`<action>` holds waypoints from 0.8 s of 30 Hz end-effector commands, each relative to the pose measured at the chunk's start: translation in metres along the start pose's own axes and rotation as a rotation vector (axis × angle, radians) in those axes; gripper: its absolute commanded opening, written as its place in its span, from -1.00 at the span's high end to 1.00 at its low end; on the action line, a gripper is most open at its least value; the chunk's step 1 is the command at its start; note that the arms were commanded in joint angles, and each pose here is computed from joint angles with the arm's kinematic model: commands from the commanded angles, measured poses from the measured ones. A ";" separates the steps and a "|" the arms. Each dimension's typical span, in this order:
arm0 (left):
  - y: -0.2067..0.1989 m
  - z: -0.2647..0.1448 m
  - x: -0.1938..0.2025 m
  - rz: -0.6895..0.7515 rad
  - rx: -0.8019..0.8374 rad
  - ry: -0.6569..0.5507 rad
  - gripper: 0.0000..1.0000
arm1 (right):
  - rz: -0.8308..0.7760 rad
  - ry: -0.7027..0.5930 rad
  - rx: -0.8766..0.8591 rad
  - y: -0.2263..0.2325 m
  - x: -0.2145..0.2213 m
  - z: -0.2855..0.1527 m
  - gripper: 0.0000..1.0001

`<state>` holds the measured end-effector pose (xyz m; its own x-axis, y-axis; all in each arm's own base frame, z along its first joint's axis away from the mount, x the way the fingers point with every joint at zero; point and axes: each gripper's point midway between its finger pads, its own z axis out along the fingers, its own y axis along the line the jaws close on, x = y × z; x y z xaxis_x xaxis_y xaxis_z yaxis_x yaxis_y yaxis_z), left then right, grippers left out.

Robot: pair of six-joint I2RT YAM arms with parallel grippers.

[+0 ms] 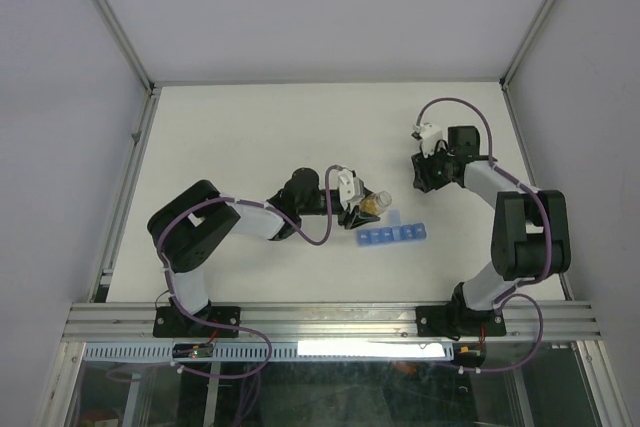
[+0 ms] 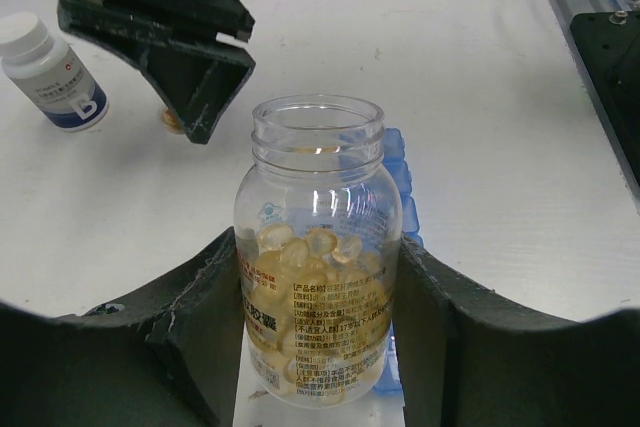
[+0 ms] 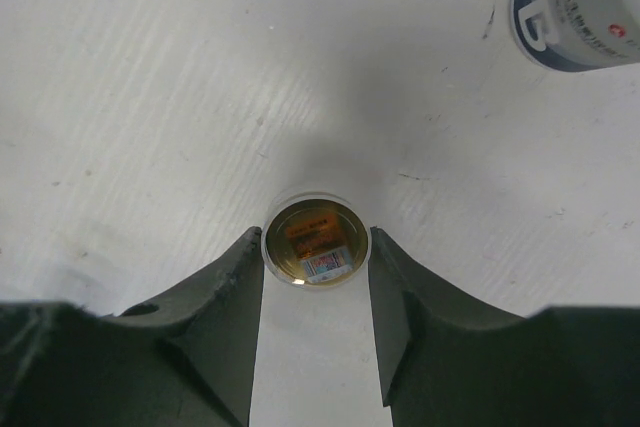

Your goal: Sort the pills into containers

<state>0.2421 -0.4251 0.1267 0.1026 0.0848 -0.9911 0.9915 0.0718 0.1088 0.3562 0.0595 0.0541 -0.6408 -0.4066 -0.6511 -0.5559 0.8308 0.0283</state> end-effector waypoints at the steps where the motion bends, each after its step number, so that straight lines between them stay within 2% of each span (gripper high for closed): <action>1: 0.009 -0.004 -0.043 0.080 -0.028 -0.113 1.00 | 0.076 0.005 0.143 -0.027 -0.013 0.012 0.15; 6: 0.010 -0.005 -0.043 0.080 -0.031 -0.114 1.00 | 0.101 0.012 0.155 -0.028 -0.011 0.019 0.04; 12: 0.010 -0.005 -0.043 0.077 -0.033 -0.113 1.00 | 0.100 -0.013 0.146 -0.025 -0.019 0.013 -0.36; 16: 0.010 -0.005 -0.043 0.077 -0.034 -0.114 1.00 | 0.089 -0.052 0.136 -0.022 -0.030 0.001 -0.49; 18: 0.010 -0.005 -0.044 0.081 -0.036 -0.119 1.00 | 0.078 -0.089 0.120 -0.020 -0.038 -0.010 -0.50; 24: 0.009 -0.014 -0.058 0.033 -0.033 -0.194 1.00 | -0.065 -0.342 -0.175 0.035 -0.076 -0.070 -0.49</action>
<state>0.2440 -0.4214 0.1304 0.0982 0.0593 -0.9934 0.9905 0.0911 0.1034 0.3645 0.0593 0.0827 -0.6376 -0.3034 -0.7081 -0.4895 0.8693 0.0684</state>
